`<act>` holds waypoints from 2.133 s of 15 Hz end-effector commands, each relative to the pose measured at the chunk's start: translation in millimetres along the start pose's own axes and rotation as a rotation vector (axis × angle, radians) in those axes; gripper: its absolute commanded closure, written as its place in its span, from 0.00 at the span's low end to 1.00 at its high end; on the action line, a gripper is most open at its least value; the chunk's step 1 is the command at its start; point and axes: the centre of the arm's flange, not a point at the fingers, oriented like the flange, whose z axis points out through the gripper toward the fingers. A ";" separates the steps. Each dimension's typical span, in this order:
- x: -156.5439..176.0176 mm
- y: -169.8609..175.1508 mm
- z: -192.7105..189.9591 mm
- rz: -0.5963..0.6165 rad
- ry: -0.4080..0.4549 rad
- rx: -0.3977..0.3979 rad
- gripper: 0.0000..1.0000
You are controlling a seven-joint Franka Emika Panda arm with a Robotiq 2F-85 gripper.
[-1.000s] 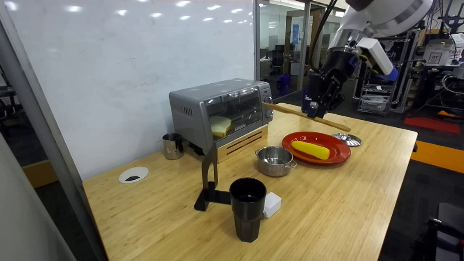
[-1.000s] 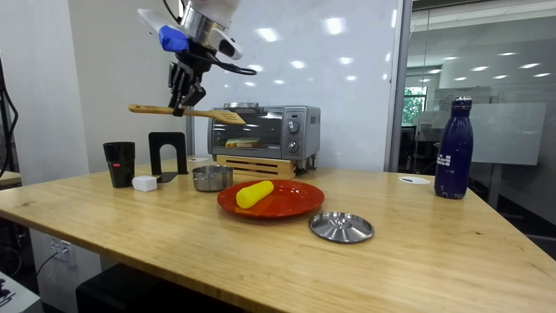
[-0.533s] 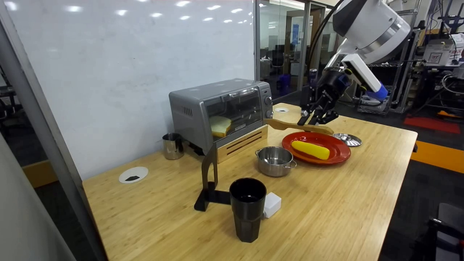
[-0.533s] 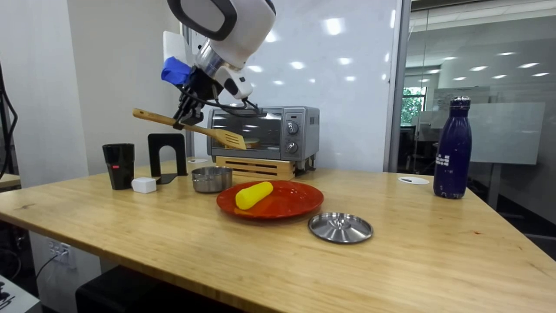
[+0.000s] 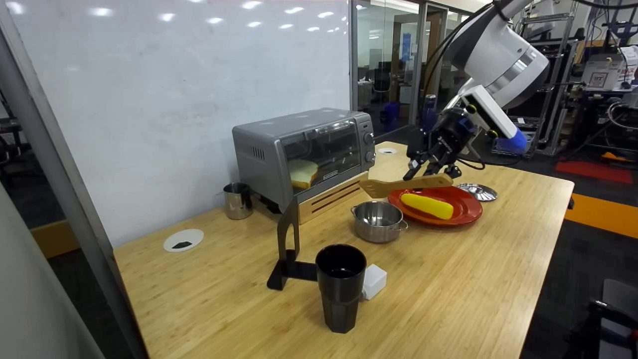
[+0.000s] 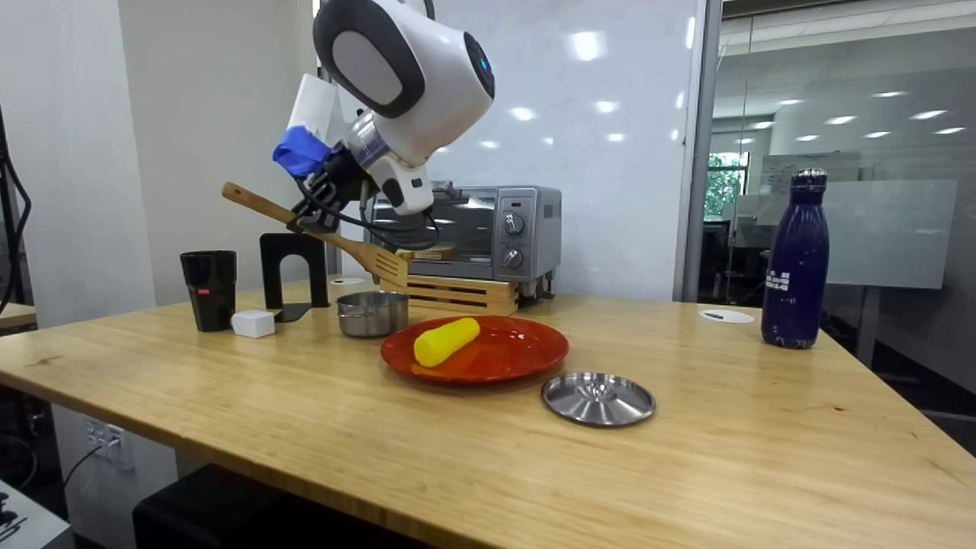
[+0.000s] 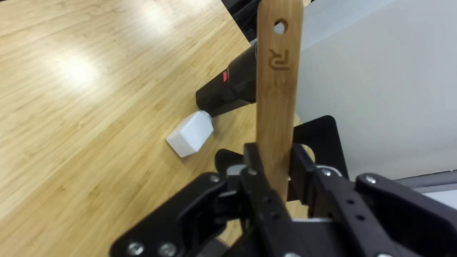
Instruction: Use the wooden cooking stick to pick up the yellow bottle
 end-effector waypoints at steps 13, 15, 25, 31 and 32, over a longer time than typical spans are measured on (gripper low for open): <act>-13.1 -10.9 10.9 -0.010 0.063 -0.137 0.94; -28.6 -20.8 7.9 -0.043 0.084 -0.178 0.94; -81.9 -5.4 -17.4 -0.075 0.228 -0.250 0.94; -75.2 -5.8 -14.6 -0.080 0.203 -0.241 0.74; -75.2 -5.6 -14.5 -0.080 0.203 -0.241 0.74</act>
